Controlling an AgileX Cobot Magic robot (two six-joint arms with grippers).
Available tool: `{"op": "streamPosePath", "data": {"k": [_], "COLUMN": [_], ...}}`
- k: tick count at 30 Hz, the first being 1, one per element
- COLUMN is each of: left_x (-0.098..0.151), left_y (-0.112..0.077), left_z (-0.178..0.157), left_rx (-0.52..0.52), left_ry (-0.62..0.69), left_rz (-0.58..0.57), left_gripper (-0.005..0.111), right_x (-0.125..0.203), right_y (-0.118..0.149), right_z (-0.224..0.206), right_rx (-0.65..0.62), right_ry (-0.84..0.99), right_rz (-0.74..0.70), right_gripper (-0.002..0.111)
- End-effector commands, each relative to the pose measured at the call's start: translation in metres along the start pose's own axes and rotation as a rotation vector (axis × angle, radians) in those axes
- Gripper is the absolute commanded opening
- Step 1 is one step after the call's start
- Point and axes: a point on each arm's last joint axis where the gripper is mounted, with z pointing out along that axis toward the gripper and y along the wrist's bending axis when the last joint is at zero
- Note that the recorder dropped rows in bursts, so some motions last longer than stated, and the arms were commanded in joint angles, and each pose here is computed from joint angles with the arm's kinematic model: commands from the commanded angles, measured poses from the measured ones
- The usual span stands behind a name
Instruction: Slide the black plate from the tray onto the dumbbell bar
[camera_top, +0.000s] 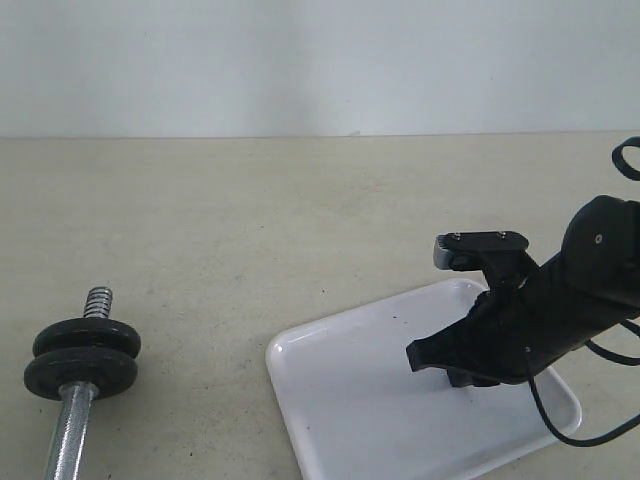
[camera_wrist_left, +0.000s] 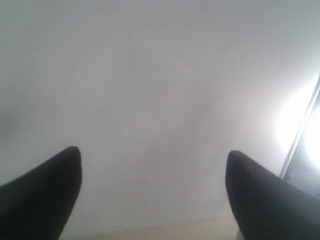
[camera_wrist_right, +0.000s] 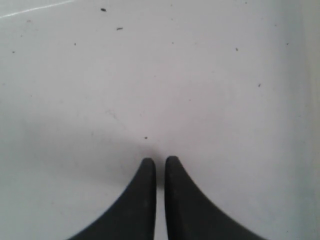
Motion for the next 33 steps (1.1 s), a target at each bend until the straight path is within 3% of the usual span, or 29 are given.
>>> {"op": "streamPosePath", "data": {"k": [1, 7, 9, 10, 11, 12, 16, 18, 25, 33], "left_x": [-0.023, -0.036, -0.031, -0.027, -0.024, -0.015, -0.002, 0.004, 0.021, 0.073], "left_y": [-0.024, -0.060, -0.072, -0.083, -0.085, -0.087, -0.092, -0.094, -0.085, -0.052], "left_z": [-0.036, -0.116, -0.127, -0.136, -0.137, -0.139, -0.146, -0.150, -0.144, -0.114], "left_rx": [0.180, 0.546, 0.698, 0.830, 0.856, 0.885, 0.997, 1.051, 0.982, 0.803], "left_ry": [-0.136, -0.304, -0.226, -0.141, -0.107, -0.019, 0.079, 0.134, 0.238, 0.357], "left_rz": [0.032, 0.000, -0.015, -0.021, -0.014, 0.019, 0.082, 0.127, 0.270, 0.145], "left_gripper": [0.073, 0.067, 0.060, 0.054, 0.051, 0.041, 0.006, 0.004, 0.004, 0.004], "right_x": [0.001, 0.002, 0.004, 0.007, 0.009, 0.014, 0.030, 0.033, 0.032, -0.002], "right_y": [0.001, 0.001, 0.002, 0.004, 0.004, 0.002, -0.007, -0.010, -0.011, 0.003], "right_z": [-0.002, -0.002, -0.002, 0.001, 0.003, 0.008, 0.028, 0.035, 0.036, 0.007], "right_rx": [-0.004, -0.011, -0.022, -0.029, -0.027, -0.020, 0.025, 0.038, 0.048, -0.011], "right_ry": [0.004, 0.016, 0.033, 0.052, 0.058, 0.078, 0.133, 0.151, 0.136, 0.004], "right_rz": [-0.011, -0.001, 0.014, 0.024, 0.032, 0.042, 0.048, 0.052, 0.047, -0.006], "right_gripper": [0.003, 0.003, 0.003, 0.003, 0.003, 0.003, 0.003, 0.003, 0.003, 0.003]}}
